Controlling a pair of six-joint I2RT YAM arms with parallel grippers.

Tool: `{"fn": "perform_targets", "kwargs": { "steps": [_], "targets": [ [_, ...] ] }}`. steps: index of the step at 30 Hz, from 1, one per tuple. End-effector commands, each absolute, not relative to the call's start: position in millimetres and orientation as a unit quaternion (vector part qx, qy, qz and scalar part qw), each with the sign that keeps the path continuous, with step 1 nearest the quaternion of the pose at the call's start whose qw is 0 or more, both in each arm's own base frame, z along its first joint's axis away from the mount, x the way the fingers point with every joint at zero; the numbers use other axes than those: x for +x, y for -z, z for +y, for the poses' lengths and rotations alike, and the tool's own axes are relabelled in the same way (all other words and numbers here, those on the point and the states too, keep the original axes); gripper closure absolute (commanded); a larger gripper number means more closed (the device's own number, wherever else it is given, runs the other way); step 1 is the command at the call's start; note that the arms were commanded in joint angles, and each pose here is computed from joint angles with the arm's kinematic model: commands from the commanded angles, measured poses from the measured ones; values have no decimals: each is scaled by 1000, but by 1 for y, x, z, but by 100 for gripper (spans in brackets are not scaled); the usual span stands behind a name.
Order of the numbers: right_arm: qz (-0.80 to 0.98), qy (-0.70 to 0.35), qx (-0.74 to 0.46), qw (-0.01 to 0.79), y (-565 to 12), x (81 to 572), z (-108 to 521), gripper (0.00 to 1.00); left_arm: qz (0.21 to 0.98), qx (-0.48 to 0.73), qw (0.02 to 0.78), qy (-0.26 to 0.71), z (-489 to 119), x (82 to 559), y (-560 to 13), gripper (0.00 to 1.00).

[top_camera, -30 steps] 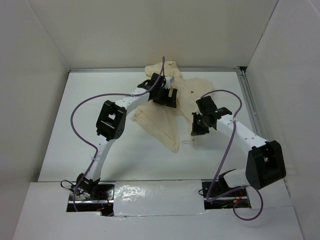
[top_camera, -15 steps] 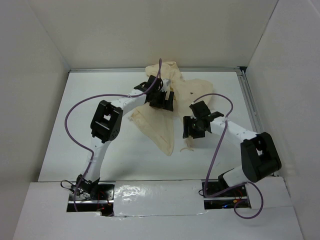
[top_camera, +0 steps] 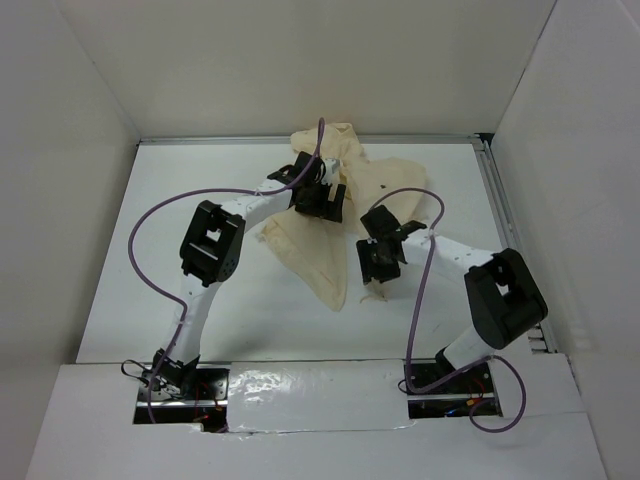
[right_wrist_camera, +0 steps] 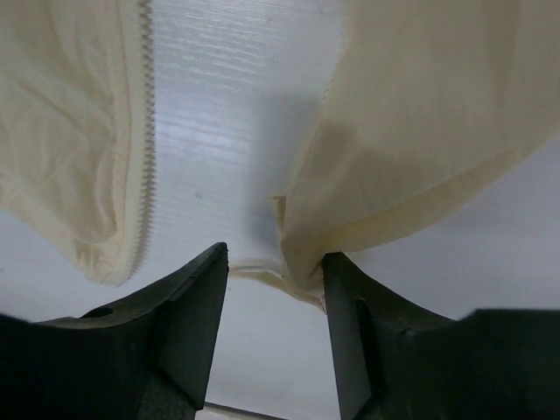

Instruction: Zip up the jacket

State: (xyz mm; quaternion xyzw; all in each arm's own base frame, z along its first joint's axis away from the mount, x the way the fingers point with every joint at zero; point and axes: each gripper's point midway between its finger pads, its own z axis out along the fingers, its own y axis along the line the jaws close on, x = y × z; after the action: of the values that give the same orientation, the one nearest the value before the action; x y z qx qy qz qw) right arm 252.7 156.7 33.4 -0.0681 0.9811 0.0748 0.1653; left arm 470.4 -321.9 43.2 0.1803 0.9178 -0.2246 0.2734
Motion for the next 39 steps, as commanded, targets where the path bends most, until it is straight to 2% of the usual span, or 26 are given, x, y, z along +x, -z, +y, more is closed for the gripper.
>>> {"fn": "perform_targets", "kwargs": {
  "steps": [1, 3, 5, 7, 10, 12, 26, 35, 37, 39],
  "targets": [
    [986, -26, -55, 156, -37, 258, 146, 48, 899, 193, 325, 223, -322, 486, -83, 1],
    [987, -14, -53, 151, -33, 260, 143, 59, 899, 192, 327, 221, -322, 487, -83, 1],
    [988, -11, -53, 144, -28, 264, 141, 66, 898, 188, 332, 219, -320, 490, -86, 1],
    [990, -2, -51, 133, -25, 262, 138, 66, 897, 184, 334, 222, -319, 493, -91, 1],
    [991, 3, -44, 127, -24, 262, 137, 56, 892, 185, 341, 230, -319, 494, -100, 1],
    [992, 17, -35, 124, -26, 260, 132, 53, 892, 184, 344, 228, -318, 495, -103, 1],
    [989, -30, 28, 143, -31, 251, 126, 51, 896, 182, 338, 221, -313, 492, -93, 1],
    [992, -38, 23, 119, -17, 243, 129, 52, 897, 183, 338, 218, -313, 493, -90, 1],
    [992, -43, 19, 118, -17, 243, 132, 55, 897, 183, 339, 216, -312, 494, -90, 1],
    [993, -39, 17, 112, -13, 243, 132, 65, 898, 182, 341, 210, -310, 494, -91, 1]
  ]
}}
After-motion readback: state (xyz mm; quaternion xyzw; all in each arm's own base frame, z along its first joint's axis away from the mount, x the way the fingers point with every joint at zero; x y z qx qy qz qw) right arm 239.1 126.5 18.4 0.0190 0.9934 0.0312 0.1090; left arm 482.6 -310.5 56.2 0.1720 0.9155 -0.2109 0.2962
